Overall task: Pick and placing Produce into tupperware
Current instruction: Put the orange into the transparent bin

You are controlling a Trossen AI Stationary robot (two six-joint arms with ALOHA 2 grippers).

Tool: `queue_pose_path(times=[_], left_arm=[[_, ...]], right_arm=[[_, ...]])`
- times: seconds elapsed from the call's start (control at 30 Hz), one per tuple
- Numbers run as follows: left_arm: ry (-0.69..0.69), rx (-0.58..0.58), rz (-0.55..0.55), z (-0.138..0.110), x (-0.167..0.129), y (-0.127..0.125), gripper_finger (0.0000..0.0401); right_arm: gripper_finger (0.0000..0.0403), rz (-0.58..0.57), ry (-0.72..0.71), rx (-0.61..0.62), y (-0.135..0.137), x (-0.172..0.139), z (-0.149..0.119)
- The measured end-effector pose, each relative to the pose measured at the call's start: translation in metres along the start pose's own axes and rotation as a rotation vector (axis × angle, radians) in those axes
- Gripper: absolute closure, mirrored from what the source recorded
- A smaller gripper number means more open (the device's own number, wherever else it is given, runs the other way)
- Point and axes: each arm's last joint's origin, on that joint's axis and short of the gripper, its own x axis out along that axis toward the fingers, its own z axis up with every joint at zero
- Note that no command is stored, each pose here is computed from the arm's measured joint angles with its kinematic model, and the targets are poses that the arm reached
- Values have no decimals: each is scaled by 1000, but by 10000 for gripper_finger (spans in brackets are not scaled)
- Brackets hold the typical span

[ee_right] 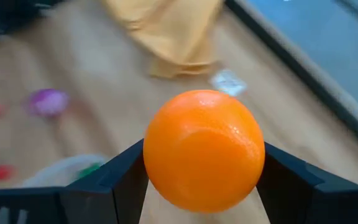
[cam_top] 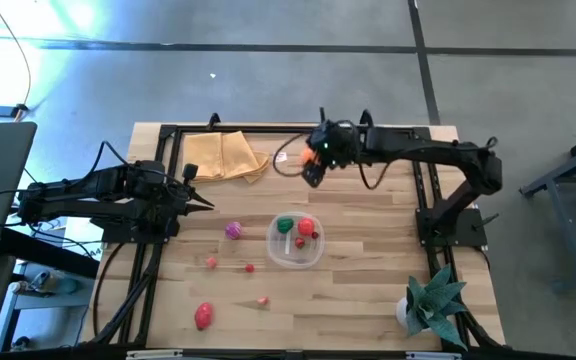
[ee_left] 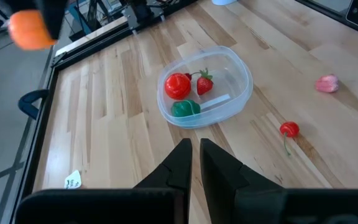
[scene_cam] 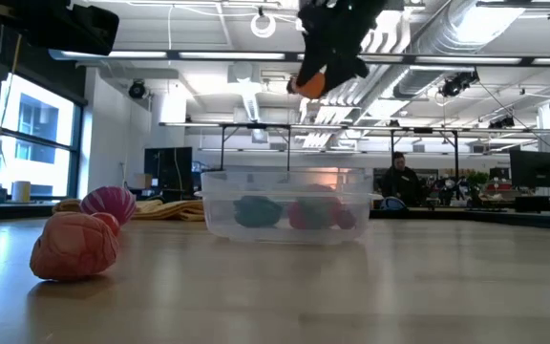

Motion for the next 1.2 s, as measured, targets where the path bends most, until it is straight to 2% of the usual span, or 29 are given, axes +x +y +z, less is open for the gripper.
queue_pose_path(times=[0.17, 0.3, 0.47, 0.57, 0.9, 1.2], left_arm=[[0, 0, 0, 0, 0, 0, 377], [0, 0, 0, 0, 0, 0, 377], [0, 0, 0, 0, 0, 0, 377], [0, 0, 0, 0, 0, 0, 377], [0, 0, 0, 0, 0, 0, 377], [0, 0, 0, 0, 0, 0, 377]], right_arm=[[166, 187, -16, -99, 45, -13, -11], [166, 272, -70, -208, 84, -24, -23], [167, 235, -61, -267, 118, -24, -46], [166, 201, -30, -274, 132, -12, -59], [167, 108, 173, -311, 144, 67, -92], [167, 136, 261, -301, 145, 100, -103]])
